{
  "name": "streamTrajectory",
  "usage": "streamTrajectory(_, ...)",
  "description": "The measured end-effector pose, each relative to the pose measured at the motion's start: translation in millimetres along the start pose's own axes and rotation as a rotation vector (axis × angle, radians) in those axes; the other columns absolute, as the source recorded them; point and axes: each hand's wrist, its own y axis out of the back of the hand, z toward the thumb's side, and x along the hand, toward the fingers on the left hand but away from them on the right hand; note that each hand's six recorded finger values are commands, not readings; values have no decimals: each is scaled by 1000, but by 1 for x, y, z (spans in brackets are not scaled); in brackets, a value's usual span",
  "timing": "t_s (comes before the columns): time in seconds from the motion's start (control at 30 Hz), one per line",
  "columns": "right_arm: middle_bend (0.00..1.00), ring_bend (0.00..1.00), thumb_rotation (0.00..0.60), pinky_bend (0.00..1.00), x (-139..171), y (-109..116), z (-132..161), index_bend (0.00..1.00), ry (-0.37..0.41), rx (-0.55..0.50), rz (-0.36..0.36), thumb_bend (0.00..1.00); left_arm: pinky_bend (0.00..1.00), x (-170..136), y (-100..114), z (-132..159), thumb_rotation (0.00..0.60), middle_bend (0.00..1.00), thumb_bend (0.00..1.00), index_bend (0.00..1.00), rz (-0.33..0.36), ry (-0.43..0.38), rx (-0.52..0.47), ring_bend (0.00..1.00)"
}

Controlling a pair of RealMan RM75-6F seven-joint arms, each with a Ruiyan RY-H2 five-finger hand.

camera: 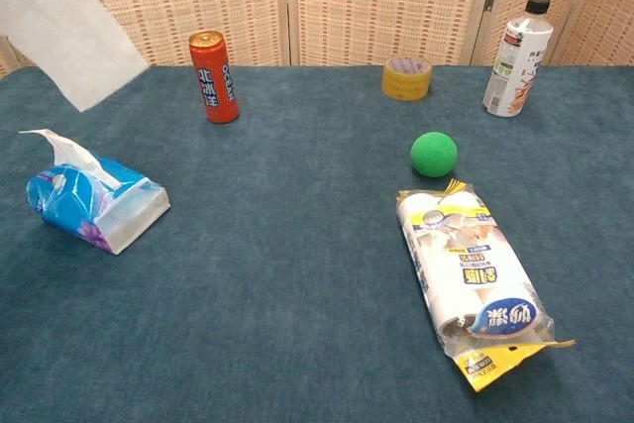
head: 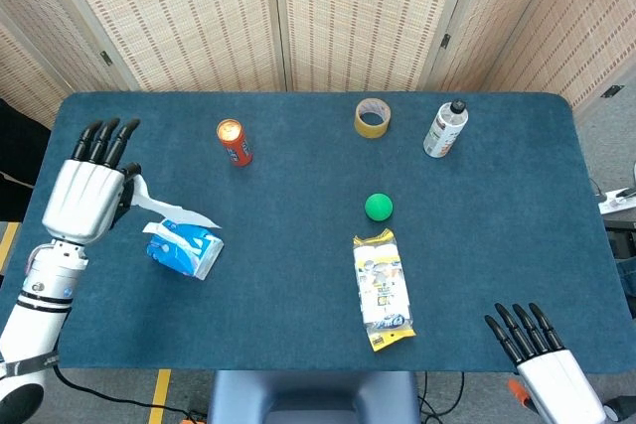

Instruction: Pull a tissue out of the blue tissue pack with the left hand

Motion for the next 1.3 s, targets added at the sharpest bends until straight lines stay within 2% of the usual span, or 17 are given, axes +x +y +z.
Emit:
streamTrajectory(0.13, 0, 0, 600, 0, 1, 0, 1, 0, 3, 0, -1, 16, 126, -8, -1, -15, 600, 105, 677, 691, -15, 33, 36, 5)
streamTrajectory(0.33, 0, 0, 600, 0, 1, 0, 0, 0, 0, -1, -2, 17, 126, -26, -29, -51, 600, 113, 677, 691, -82, 107, 77, 10)
streamTrajectory(0.6, 0, 0, 600, 0, 1, -1, 2, 0, 4, 7, 4, 16, 126, -58, -60, -98, 600, 115, 678, 688, -131, 208, 61, 11)
streamTrajectory(0.77, 0, 0, 600, 0, 1, -1, 2, 0, 2, 6, 4, 17, 125, -84, -77, -111, 600, 92, 669, 653, -165, 258, 10, 3)
streamTrajectory(0.93, 0, 0, 600, 0, 1, -2, 3, 0, 4, 9, 8, 17, 113, -113, -97, -108, 600, 11, 569, 514, -213, 282, -60, 0)
streamTrajectory(1.03, 0, 0, 600, 0, 1, -2, 3, 0, 5, 9, 7, 16, 93, -128, -108, -98, 600, 0, 467, 315, -233, 280, -107, 0)
streamTrajectory(1.1, 0, 0, 600, 0, 1, -2, 3, 0, 5, 9, 6, 17, 74, -138, -114, -90, 600, 0, 379, 143, -249, 280, -142, 0)
streamTrajectory(1.17, 0, 0, 600, 0, 1, -2, 3, 0, 3, 9, 4, 17, 62, -146, -120, -82, 600, 0, 337, 53, -259, 280, -177, 0)
streamTrajectory(1.3, 0, 0, 600, 0, 1, -2, 3, 0, 4, 9, 6, 17, 40, -156, -127, -73, 600, 0, 294, 0, -266, 291, -229, 0)
